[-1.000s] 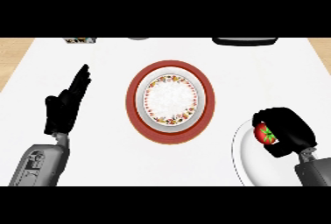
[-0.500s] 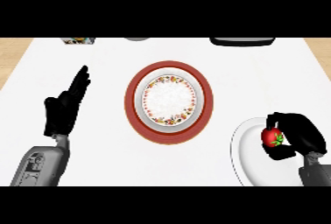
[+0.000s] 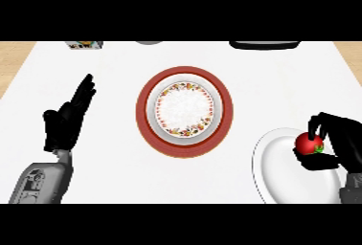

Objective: Pick the tomato from the plate and place it in the plate

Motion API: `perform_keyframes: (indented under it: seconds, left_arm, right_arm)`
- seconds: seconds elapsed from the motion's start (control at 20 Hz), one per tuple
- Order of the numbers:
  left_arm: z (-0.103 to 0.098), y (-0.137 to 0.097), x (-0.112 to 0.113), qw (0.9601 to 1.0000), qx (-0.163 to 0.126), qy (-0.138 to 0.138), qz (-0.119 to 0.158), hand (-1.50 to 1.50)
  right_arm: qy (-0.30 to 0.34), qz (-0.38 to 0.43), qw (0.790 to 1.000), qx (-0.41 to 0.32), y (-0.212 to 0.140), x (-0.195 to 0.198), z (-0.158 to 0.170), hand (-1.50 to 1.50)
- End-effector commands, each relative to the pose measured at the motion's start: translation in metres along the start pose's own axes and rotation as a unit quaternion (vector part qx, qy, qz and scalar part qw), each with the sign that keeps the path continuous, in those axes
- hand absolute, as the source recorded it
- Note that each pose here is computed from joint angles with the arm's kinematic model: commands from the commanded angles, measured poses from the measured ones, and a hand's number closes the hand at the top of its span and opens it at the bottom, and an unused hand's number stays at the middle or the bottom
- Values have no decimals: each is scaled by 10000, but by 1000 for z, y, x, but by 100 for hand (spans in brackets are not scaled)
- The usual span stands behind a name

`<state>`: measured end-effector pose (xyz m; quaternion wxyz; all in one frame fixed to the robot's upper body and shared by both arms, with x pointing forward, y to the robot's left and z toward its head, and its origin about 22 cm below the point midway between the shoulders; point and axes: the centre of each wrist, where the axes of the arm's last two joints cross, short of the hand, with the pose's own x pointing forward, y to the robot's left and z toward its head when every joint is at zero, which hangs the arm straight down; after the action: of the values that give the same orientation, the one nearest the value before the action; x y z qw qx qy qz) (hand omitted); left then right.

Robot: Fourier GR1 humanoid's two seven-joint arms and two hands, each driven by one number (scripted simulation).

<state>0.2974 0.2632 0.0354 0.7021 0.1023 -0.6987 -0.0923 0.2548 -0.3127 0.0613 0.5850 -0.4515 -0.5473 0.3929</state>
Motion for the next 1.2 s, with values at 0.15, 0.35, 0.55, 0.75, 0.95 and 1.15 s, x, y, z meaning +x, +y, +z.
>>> perform_keyframes:
  seconds: [0.15,0.35,0.55,0.75,0.95,1.15]
  left_arm:
    - [-15,-8,7,10000,-9,-19,30,0]
    - [1,-3,-2,10000,-55,-51,-14,0]
    - [-5,-13,7,10000,-76,-20,-9,0]
    - [-11,-5,-10,10000,-67,-44,-11,0]
    - [-8,-12,13,9999,-88,-129,20,0]
    - [-13,-2,21,9998,-172,-115,10,0]
  right_arm:
    - [-1097,-561,9863,-1099,-48,47,6,150]
    - [-1690,-1008,9733,-1179,-62,78,11,150]
    - [-1839,-1369,9703,-776,-76,126,5,150]
    - [-1777,-1489,9717,-458,-41,166,-24,150]
    - [-1807,-1550,9710,-210,-29,200,-48,150]
    - [-1760,-1503,9728,6,7,228,-65,150]
